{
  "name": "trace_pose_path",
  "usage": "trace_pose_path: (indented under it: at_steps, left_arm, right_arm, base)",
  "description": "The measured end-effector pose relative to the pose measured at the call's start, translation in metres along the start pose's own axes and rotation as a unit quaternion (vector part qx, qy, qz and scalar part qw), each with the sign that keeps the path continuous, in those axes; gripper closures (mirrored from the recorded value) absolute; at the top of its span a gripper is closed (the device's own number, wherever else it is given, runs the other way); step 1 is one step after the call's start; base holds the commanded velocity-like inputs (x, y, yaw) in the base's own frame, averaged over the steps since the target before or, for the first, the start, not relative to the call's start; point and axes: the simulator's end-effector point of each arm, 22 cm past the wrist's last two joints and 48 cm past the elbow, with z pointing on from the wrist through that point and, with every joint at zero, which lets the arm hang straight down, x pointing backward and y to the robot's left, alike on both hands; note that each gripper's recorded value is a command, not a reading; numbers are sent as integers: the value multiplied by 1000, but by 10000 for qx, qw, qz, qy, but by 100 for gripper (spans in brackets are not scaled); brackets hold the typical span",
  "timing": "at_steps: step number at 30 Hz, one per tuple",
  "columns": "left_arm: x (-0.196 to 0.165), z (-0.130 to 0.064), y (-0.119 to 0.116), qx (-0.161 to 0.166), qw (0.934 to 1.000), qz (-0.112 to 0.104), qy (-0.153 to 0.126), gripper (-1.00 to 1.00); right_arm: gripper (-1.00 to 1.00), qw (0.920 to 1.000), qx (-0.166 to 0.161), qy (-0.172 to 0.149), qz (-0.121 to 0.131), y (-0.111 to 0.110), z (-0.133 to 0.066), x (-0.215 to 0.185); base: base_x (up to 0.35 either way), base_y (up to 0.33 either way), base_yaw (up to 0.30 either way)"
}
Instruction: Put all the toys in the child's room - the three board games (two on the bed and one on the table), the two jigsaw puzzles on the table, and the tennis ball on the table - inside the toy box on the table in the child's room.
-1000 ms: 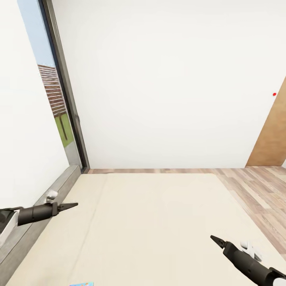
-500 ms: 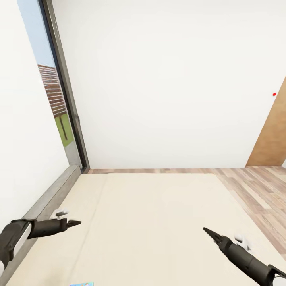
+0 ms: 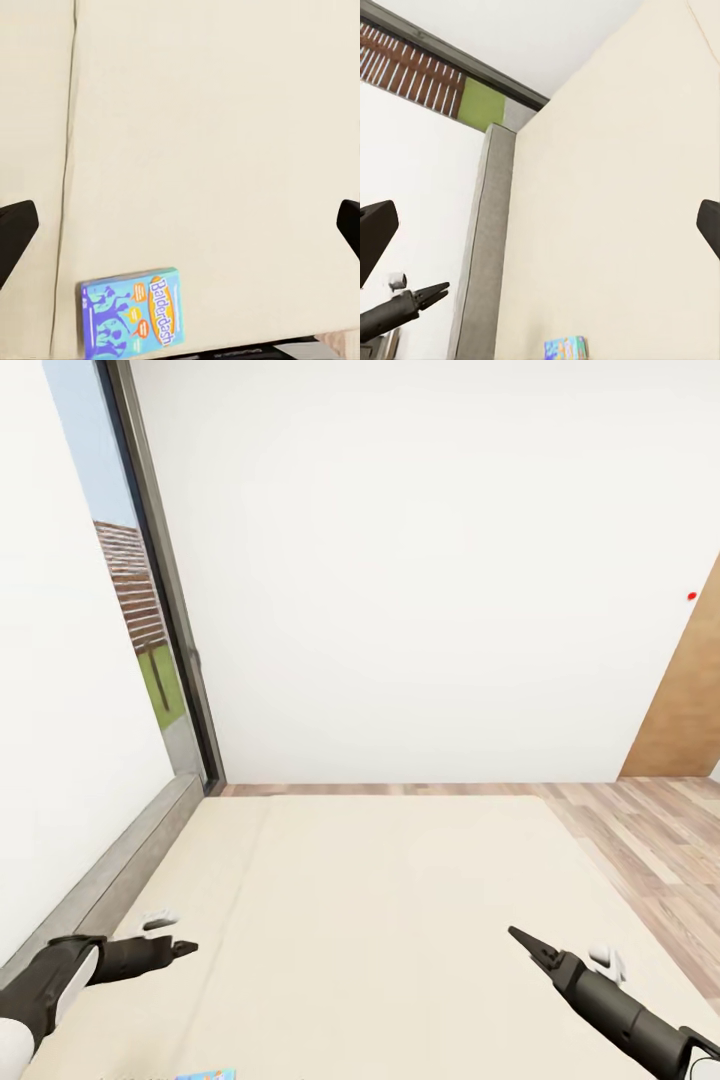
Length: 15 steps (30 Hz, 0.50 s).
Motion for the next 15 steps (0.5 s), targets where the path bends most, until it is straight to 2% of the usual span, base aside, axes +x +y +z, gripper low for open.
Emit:
trace_pose_path:
  at_steps: [8, 15]
  left_arm:
    - [17, 11, 8, -206, 9997, -19, 138, -100]
    - [63, 30, 17, -277, 9988, 212, 342, -100]
  right_arm:
    - [-100, 10000, 24, 35, 12, -3, 1, 1]
    - [-100, 10000, 70, 59, 36, -8, 2, 3]
  base:
    - [0, 0, 0]
    - [0, 0, 0]
